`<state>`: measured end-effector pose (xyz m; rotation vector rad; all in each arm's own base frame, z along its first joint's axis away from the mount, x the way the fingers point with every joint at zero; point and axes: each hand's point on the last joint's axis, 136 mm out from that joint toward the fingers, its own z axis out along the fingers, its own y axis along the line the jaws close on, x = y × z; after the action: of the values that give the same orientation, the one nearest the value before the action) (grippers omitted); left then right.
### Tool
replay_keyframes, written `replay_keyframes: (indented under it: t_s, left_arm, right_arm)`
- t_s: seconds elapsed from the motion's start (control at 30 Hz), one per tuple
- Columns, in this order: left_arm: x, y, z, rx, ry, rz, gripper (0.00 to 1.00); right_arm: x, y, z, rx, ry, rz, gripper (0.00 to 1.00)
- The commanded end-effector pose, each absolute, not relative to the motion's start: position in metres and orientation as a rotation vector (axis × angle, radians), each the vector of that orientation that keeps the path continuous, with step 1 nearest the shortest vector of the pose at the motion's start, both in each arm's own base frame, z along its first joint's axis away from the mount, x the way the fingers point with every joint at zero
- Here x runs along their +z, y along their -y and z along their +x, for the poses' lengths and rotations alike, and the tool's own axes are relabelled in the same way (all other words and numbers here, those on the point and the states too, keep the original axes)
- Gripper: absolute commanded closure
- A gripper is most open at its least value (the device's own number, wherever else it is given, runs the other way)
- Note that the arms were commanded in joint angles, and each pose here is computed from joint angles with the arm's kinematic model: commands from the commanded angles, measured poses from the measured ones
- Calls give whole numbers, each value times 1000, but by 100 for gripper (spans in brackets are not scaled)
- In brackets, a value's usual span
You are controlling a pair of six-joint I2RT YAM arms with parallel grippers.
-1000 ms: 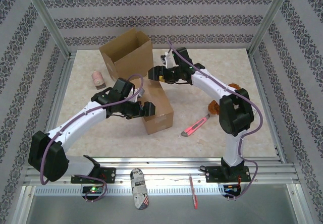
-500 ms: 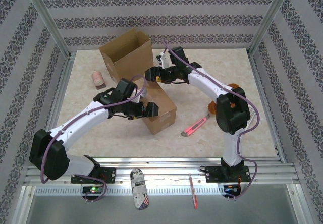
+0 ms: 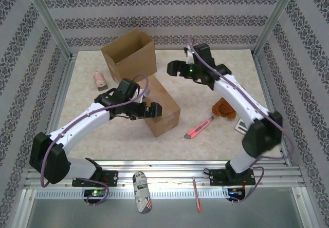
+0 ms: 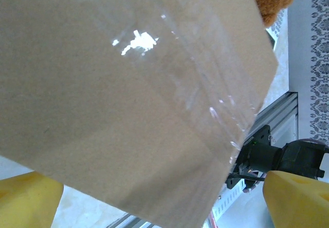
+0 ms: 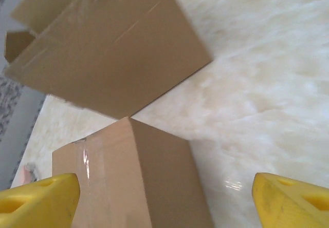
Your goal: Unpack the express box
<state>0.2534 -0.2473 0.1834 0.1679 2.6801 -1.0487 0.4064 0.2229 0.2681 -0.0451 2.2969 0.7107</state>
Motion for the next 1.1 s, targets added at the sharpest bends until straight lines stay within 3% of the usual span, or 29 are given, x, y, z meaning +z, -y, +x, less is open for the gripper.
replay_keyframes:
  t_s: [0.0, 0.3, 0.6, 1.07]
  left_arm:
    - [231, 249, 252, -1067, -2544, 281, 0]
    - [261, 210, 268, -807, -2529, 252, 0]
    - [280, 205, 286, -863, -2461, 234, 0]
    - [272, 210, 292, -975, -2442, 267, 0]
  right_arm:
    - [250, -176, 380, 494, -2326, 133, 15]
    - [199, -149, 292, 415, -2442, 211, 23]
    - [124, -145, 229, 367, -2620, 472, 23]
    - [56, -143, 201, 273, -2733, 811, 21]
